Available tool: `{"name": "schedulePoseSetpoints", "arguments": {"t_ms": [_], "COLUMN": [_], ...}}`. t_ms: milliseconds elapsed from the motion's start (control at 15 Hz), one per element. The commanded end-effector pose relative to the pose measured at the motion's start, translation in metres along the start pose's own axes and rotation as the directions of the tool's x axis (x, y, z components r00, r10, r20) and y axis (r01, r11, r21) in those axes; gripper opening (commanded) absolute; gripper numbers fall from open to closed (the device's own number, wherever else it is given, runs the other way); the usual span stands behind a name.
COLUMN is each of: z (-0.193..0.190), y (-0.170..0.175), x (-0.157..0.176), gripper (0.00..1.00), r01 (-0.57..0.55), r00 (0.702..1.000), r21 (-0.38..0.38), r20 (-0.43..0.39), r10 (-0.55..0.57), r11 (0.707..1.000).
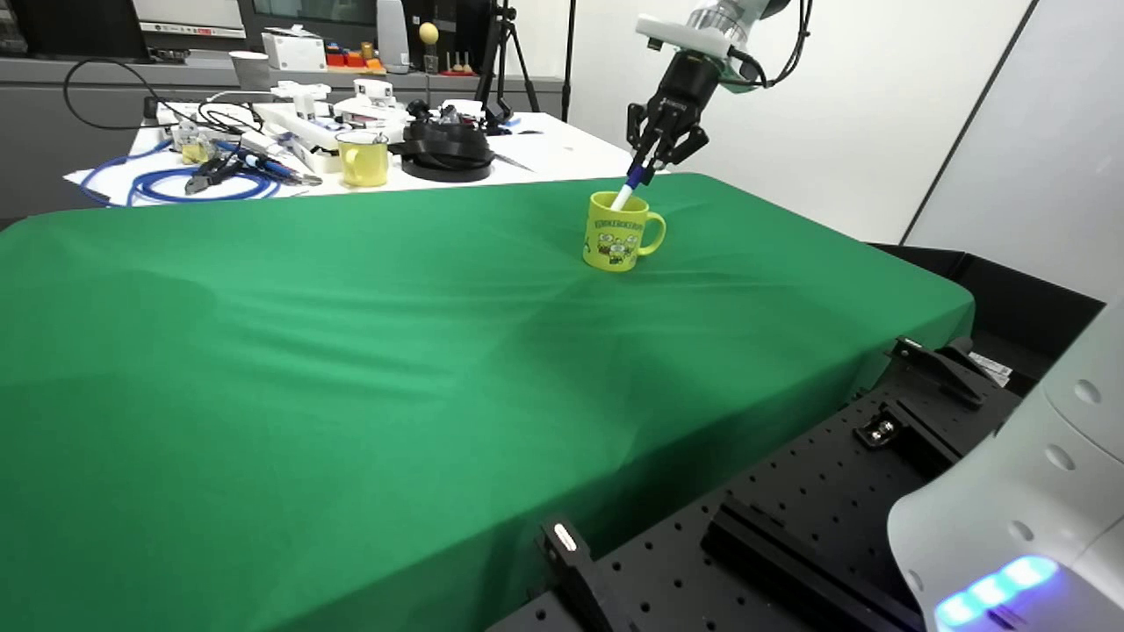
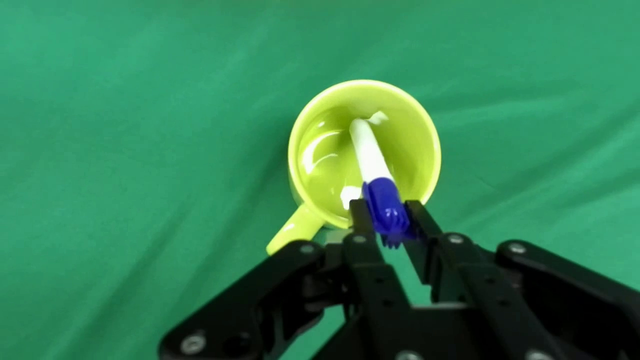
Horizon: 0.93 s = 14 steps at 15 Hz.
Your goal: Remove the marker from the cup and put it on the table
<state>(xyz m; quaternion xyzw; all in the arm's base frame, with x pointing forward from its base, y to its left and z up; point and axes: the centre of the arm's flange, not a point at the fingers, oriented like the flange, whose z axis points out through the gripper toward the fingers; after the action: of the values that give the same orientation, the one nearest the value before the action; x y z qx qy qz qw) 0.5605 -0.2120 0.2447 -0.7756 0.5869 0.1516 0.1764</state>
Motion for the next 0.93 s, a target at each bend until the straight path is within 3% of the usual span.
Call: {"name": "schedulePoseSetpoints", "arguments": {"t_ms": [0, 267, 600, 867], "z": [-0.026, -0.051, -0.074, -0.06], "y": [-0.01, -0.027, -0.053, -0.069], "x": [-0.016, -0.018, -0.013, -0.006], "gripper": [0.06, 0.06, 0.06, 0.06], "r01": [-0.016, -0.007, -0.026, -0.031], "r00": [1.0, 0.999, 0.99, 0.976], "r21": [0.023, 0.041, 0.051, 0.065], "r20": [0.019, 0.034, 0.14, 0.218], "r10": [0.016, 0.006, 0.018, 0.016], "r11": [1.0, 0.999, 0.998, 0.997]}}
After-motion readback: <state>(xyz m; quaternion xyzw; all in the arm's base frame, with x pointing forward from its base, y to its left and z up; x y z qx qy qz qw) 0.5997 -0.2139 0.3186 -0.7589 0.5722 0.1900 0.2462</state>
